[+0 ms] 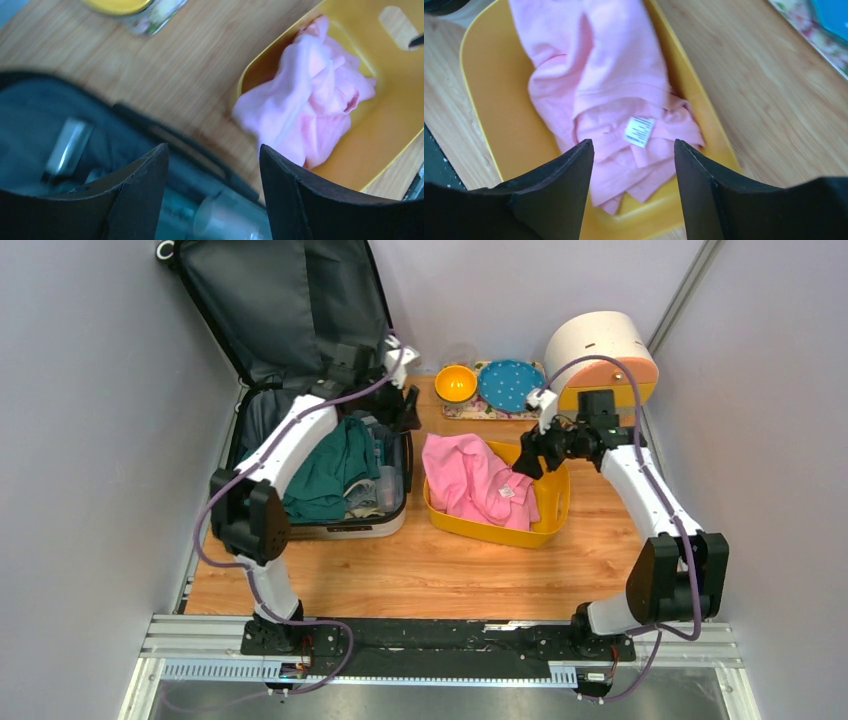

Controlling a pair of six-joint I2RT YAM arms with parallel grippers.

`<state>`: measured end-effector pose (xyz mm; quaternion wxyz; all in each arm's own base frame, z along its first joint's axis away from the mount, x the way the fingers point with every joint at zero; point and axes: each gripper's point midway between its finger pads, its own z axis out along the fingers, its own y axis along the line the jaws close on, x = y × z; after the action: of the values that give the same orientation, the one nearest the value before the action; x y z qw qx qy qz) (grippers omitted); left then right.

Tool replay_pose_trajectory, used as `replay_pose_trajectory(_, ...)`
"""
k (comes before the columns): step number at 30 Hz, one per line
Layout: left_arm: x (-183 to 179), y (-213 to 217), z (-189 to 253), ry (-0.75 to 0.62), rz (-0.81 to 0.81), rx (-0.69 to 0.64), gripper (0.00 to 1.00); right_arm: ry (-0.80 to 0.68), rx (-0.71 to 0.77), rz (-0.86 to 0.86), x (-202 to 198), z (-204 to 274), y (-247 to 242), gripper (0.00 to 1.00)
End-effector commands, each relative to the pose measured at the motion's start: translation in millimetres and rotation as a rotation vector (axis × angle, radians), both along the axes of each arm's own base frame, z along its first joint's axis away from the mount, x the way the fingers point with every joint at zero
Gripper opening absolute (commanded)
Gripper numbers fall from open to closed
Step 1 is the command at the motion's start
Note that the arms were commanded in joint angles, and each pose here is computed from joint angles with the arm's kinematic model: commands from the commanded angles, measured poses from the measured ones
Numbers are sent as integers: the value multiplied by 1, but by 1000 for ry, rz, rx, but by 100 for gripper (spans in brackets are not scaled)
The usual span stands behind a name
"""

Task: Open, take out, and arrange the luggage

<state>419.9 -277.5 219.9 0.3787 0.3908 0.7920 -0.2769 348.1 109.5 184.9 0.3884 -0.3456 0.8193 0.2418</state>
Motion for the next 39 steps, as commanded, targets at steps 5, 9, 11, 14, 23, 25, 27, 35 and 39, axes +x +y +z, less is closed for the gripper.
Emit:
replay_pose_trajectory(5, -32, 94, 39, 45, 215, -85, 75, -17, -131, 178, -1, -53, 64, 66)
replay_pose_trajectory(9, -34, 138, 33, 74, 313, -80, 77, 52, -275, 177, 2, -95, 56, 66)
replay_pose_trajectory(11, -37, 155, 25, 103, 349, -58, 76, 83, -374, 177, 0, -110, 39, 66)
replay_pose_trajectory(14, -45, 184, 8, 135, 403, -1, 76, 162, -459, 197, -16, -130, 16, 66)
replay_pose_trajectory(23, -80, 200, -40, 198, 363, 115, 83, 265, -463, 271, -52, -101, 9, 68)
replay_pose_trajectory(25, -74, 198, -41, 204, 429, 94, 84, 252, -423, 263, -48, -81, 16, 70)
replay_pose_trajectory(27, -64, 195, -43, 242, 537, 46, 84, 221, -362, 265, -46, -60, 26, 71)
replay_pose_trajectory(35, -53, 212, -60, 269, 777, 33, 85, 78, 0, 82, -8, 45, 85, 78)
replay_pose_trajectory(39, -68, 216, -71, 281, 760, 84, 80, 78, 161, 23, 20, 84, 130, 81)
